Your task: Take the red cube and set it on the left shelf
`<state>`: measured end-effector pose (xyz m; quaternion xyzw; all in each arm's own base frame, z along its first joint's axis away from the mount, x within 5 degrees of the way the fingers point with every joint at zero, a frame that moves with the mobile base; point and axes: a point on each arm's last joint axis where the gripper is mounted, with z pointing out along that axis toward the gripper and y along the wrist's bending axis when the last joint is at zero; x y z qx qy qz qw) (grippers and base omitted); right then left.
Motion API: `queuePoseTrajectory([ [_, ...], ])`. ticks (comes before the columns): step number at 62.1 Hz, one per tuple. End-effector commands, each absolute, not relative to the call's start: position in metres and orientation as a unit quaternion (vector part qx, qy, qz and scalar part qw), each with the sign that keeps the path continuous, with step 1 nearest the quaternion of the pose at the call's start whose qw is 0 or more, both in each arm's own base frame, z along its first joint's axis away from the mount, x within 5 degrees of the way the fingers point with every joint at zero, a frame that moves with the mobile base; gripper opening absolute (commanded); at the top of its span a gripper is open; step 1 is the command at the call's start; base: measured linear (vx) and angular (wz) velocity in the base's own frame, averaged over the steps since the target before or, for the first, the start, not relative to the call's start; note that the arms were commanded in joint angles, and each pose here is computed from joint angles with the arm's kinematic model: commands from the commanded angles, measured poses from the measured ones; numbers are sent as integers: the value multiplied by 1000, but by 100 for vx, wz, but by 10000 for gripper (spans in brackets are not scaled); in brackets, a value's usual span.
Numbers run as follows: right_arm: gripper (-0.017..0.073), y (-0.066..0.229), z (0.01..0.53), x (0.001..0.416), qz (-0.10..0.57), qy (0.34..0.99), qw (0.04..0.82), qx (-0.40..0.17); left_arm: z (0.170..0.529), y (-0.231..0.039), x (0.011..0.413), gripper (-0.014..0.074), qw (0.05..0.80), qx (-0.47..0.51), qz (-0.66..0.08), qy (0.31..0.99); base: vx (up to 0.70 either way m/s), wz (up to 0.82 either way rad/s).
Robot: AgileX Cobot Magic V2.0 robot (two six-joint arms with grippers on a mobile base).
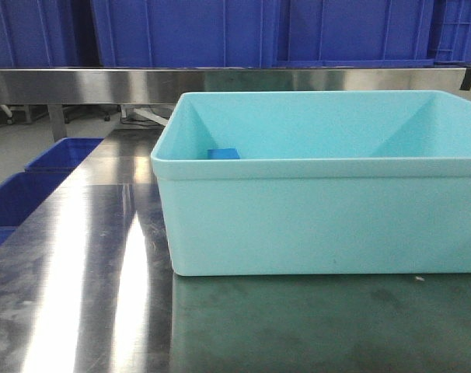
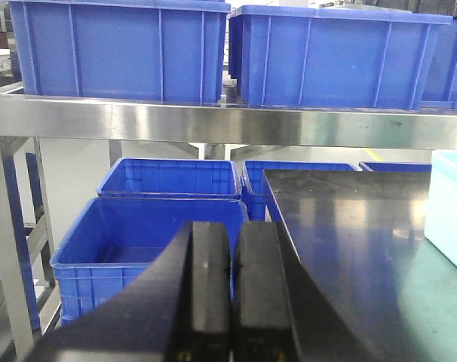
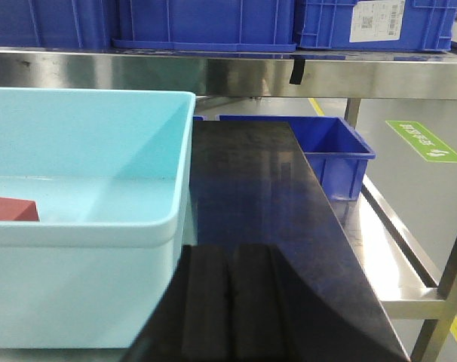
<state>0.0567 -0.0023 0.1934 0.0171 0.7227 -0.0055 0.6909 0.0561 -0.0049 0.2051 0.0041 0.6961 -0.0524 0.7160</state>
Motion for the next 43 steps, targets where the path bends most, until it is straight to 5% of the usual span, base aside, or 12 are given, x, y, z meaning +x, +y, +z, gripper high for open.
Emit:
queuePoseTrajectory([
  [1,49,-1,216,53,-4,653,757,6,205,-3,56,101,741,-2,-50,669,0,0],
  [29,49,1,269,40,0,561,828,-1,205,-3,56,101,741,-2,-50,669,0,0],
  [43,49,-2,338,37,19,620,784,35,205,-3,56,101,741,-2,-50,669,0,0],
])
